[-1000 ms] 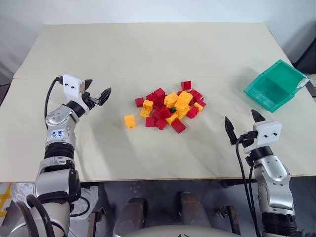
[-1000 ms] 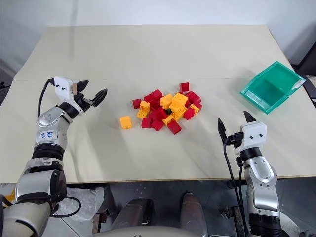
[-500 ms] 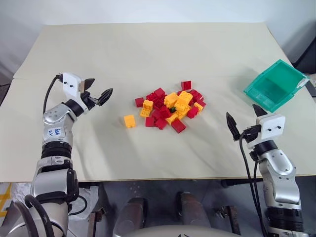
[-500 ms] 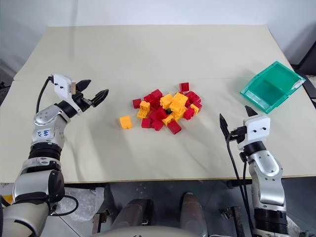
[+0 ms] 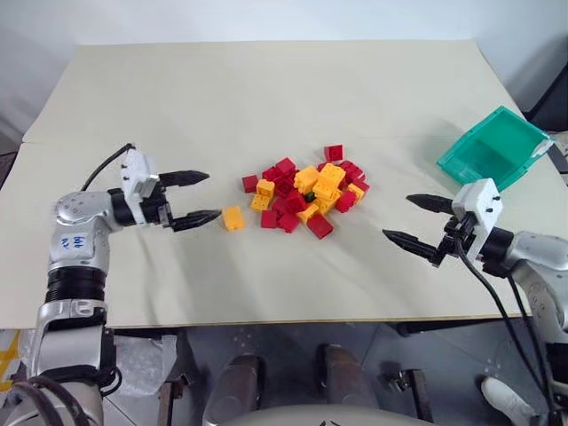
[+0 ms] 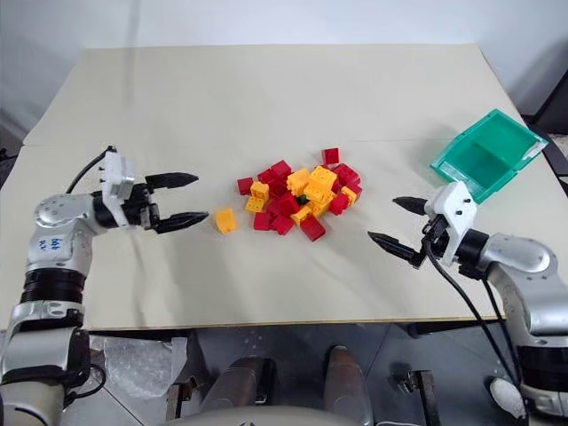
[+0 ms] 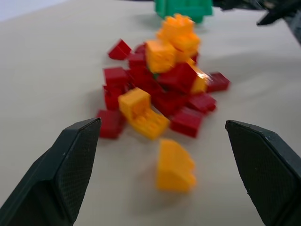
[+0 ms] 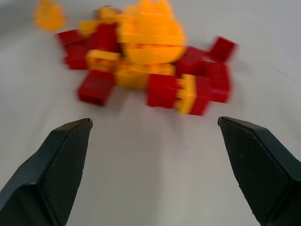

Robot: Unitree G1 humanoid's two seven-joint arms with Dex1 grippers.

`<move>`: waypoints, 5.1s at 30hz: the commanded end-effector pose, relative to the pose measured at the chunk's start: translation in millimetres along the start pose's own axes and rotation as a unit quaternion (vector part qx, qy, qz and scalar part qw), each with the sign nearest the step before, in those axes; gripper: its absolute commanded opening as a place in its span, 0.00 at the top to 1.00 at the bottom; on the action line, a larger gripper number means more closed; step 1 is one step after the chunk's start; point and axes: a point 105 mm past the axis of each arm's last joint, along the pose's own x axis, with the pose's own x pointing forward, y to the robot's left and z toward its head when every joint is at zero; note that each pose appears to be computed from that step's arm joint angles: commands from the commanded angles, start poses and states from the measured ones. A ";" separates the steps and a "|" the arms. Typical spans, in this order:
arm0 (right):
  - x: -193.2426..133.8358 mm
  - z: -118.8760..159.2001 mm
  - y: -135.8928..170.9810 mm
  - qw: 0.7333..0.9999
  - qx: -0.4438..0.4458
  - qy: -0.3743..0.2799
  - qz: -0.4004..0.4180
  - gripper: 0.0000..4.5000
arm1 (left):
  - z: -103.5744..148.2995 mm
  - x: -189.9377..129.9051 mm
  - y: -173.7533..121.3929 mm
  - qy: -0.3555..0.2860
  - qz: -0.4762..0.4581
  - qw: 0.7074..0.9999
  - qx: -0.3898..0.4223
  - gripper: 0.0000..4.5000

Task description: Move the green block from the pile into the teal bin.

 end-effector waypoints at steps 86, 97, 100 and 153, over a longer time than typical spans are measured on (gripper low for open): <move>40.1 47.6 -13.7 0.995 -0.049 0.069 0.046 0.01 | 8.9 0.2 -23.2 -0.096 0.002 0.993 0.067 0.00; 123.5 35.0 -38.4 0.988 -0.115 0.099 0.039 0.01 | 9.5 -1.2 -28.6 -0.099 0.009 0.993 0.069 0.00; 142.8 35.4 -30.0 0.985 -0.128 0.099 0.066 0.01 | 9.7 -1.5 -30.6 -0.100 0.012 0.992 0.069 0.00; 9.9 73.1 -125.5 0.950 -0.102 0.047 -0.291 0.49 | 45.4 126.4 -16.3 -0.129 0.031 0.990 0.054 0.00</move>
